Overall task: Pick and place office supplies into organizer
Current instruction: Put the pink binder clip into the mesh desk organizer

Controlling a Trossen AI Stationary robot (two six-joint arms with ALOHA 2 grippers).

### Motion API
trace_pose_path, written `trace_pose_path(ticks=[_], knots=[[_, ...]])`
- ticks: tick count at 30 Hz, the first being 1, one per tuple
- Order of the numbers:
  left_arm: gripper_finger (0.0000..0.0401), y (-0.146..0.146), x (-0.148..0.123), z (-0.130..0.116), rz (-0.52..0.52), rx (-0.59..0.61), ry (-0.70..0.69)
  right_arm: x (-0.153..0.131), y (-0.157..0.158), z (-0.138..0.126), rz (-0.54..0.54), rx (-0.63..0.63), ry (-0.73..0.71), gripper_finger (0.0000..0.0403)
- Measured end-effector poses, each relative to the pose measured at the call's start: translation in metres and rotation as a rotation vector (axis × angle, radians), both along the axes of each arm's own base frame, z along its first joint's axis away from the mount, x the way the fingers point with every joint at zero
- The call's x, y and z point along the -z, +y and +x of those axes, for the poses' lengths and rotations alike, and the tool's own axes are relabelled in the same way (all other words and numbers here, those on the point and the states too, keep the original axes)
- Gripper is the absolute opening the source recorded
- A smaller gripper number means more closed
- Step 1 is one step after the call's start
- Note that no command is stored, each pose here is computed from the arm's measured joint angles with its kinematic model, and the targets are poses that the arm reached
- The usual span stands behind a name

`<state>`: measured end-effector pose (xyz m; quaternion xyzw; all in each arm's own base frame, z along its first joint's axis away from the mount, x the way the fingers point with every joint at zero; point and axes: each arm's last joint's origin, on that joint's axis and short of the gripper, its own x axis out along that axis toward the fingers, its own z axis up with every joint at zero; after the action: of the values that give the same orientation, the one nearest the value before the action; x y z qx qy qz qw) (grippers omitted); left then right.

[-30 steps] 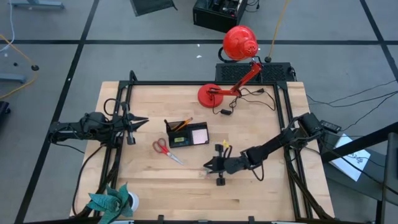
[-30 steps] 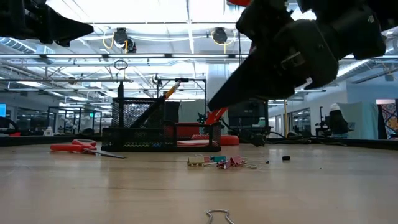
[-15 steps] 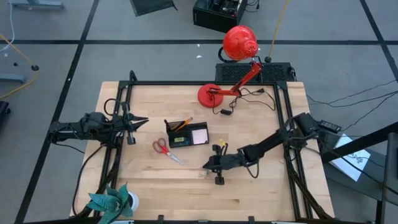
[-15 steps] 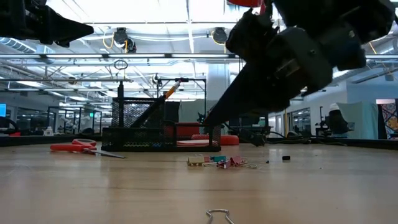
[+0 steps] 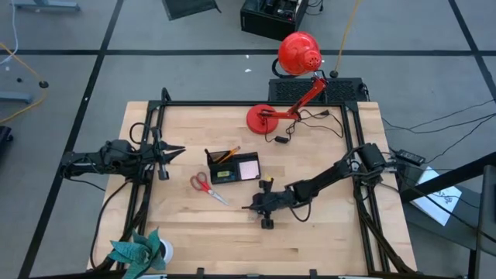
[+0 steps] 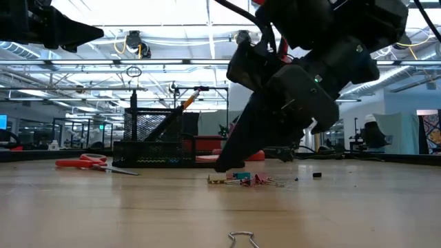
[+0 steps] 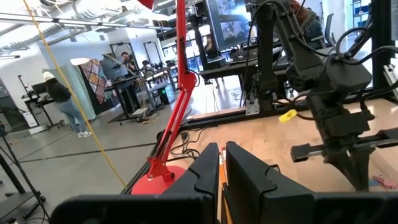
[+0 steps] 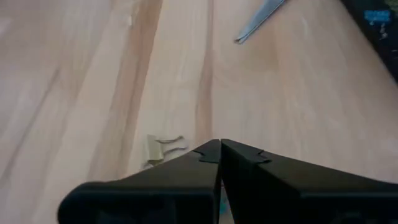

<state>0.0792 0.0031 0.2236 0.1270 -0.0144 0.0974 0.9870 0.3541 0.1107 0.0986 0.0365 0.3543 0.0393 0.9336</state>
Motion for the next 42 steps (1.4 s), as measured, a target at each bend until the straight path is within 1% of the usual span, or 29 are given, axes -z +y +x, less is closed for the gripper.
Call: trace_pose_path(ticks=[4, 11, 16, 21, 25, 30, 32, 34, 37, 42], knots=[[0.0035, 0.000, 0.000, 0.000, 0.001, 0.000, 0.000, 0.002, -0.007, 0.000, -0.016, 0.069, 0.026, 0.0000], [0.0035, 0.000, 0.000, 0.000, -0.002, 0.000, 0.000, 0.006, -0.016, -0.004, -0.035, 0.136, 0.097, 0.0000], [0.0035, 0.000, 0.000, 0.000, -0.003, 0.001, -0.001, 0.013, -0.020, -0.011, -0.050, 0.164, 0.198, 0.0000], [0.0035, 0.000, 0.000, 0.000, -0.003, 0.000, -0.001, 0.019, -0.023, -0.021, -0.047, 0.227, 0.326, 0.0000], [0.0035, 0.000, 0.000, 0.000, -0.004, 0.000, -0.001, 0.021, -0.019, -0.027, -0.039, 0.249, 0.374, 0.0000], [0.0035, 0.000, 0.000, 0.000, -0.005, 0.001, 0.001, 0.017, -0.007, -0.033, 0.012, 0.218, 0.405, 0.0000], [0.0035, 0.000, 0.001, 0.000, -0.005, 0.001, 0.006, 0.013, -0.002, -0.039, 0.015, 0.211, 0.429, 0.0000], [0.0035, 0.000, 0.001, 0.000, -0.005, 0.001, 0.006, 0.009, 0.002, -0.045, 0.002, 0.233, 0.451, 0.0000], [0.0035, 0.000, 0.001, 0.000, -0.007, 0.001, 0.005, 0.005, 0.005, -0.056, -0.046, 0.300, 0.489, 0.0000], [0.0035, 0.000, 0.001, 0.000, -0.012, 0.002, 0.004, 0.003, 0.011, -0.068, -0.039, 0.371, 0.545, 0.0000]])
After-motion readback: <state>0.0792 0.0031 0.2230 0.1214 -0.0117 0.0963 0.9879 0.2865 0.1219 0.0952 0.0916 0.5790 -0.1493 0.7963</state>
